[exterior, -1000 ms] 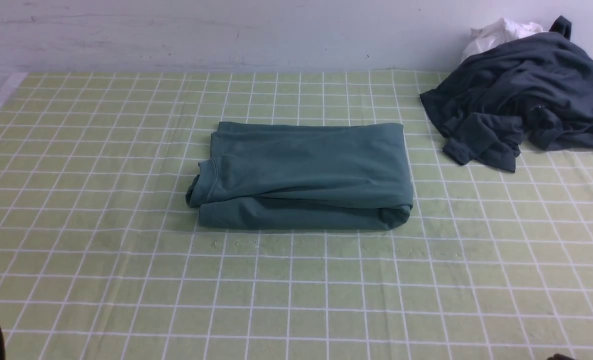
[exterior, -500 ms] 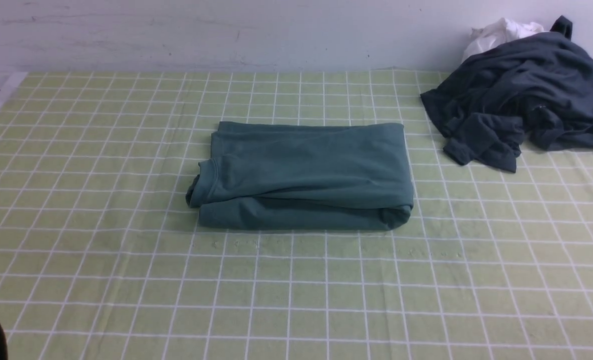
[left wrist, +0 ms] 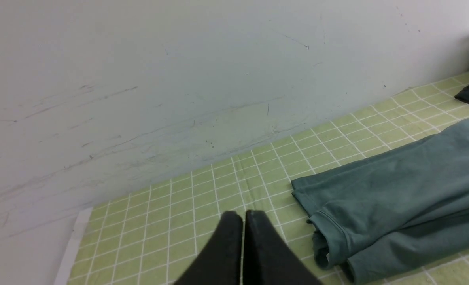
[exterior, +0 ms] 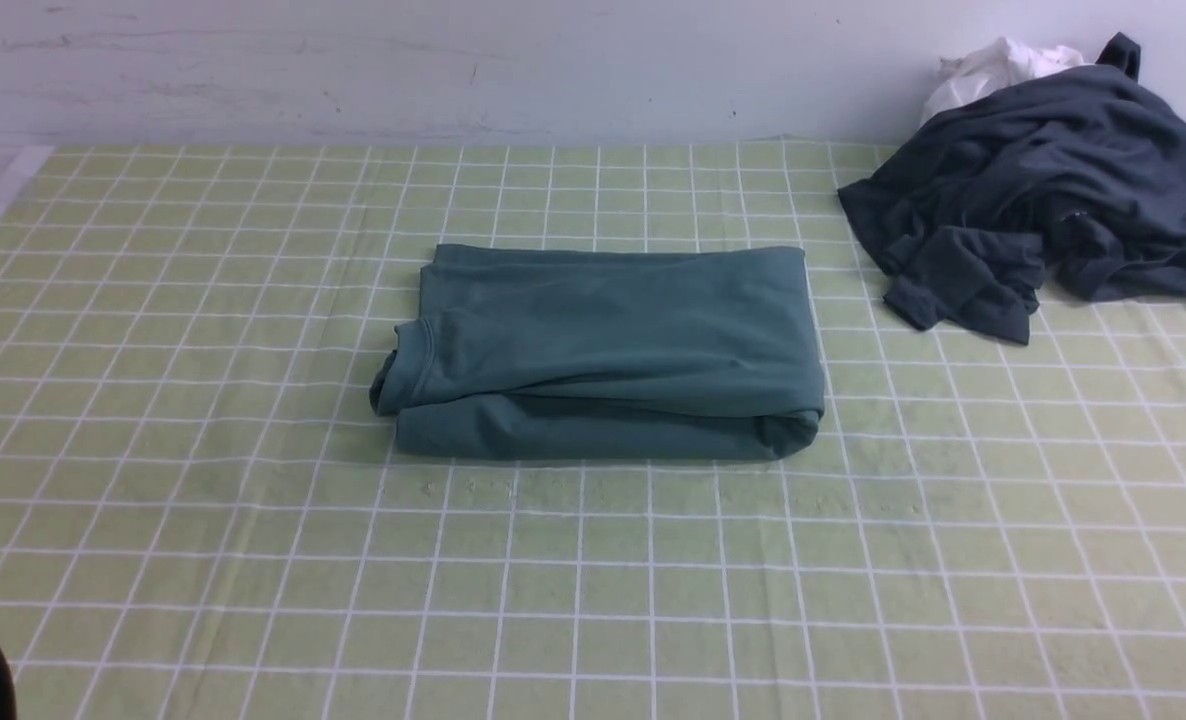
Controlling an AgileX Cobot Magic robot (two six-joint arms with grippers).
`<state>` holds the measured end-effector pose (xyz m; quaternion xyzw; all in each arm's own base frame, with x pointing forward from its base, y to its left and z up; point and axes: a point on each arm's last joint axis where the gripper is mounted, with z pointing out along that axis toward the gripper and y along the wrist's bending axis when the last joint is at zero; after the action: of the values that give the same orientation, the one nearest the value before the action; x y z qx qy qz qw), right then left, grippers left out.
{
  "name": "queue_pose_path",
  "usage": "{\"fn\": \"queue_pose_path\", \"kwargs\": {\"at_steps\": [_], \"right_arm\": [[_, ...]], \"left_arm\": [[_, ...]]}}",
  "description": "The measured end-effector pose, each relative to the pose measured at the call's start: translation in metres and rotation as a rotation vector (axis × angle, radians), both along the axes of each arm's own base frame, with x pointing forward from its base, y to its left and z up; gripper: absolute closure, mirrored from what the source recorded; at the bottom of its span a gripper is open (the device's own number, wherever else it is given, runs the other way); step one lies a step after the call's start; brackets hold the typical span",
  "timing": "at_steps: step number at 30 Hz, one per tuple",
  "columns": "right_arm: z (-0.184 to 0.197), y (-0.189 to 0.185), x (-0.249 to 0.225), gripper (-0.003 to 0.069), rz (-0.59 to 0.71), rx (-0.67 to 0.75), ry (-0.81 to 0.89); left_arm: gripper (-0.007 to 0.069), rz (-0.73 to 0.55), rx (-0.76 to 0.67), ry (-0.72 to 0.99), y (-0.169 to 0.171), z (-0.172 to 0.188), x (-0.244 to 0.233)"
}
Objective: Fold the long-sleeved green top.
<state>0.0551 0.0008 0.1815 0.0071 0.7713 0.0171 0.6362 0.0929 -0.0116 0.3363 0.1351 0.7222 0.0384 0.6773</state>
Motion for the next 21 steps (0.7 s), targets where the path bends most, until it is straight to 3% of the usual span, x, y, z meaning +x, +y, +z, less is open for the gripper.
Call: {"fn": "queue_pose_path", "kwargs": {"at_steps": [21], "right_arm": [[0.0003,0.0,0.0,0.0675,0.0,-0.001,0.0]], "left_arm": [[0.0629,-0.011,-0.001,-0.013,-0.0009,-0.0035,-0.0037]]}}
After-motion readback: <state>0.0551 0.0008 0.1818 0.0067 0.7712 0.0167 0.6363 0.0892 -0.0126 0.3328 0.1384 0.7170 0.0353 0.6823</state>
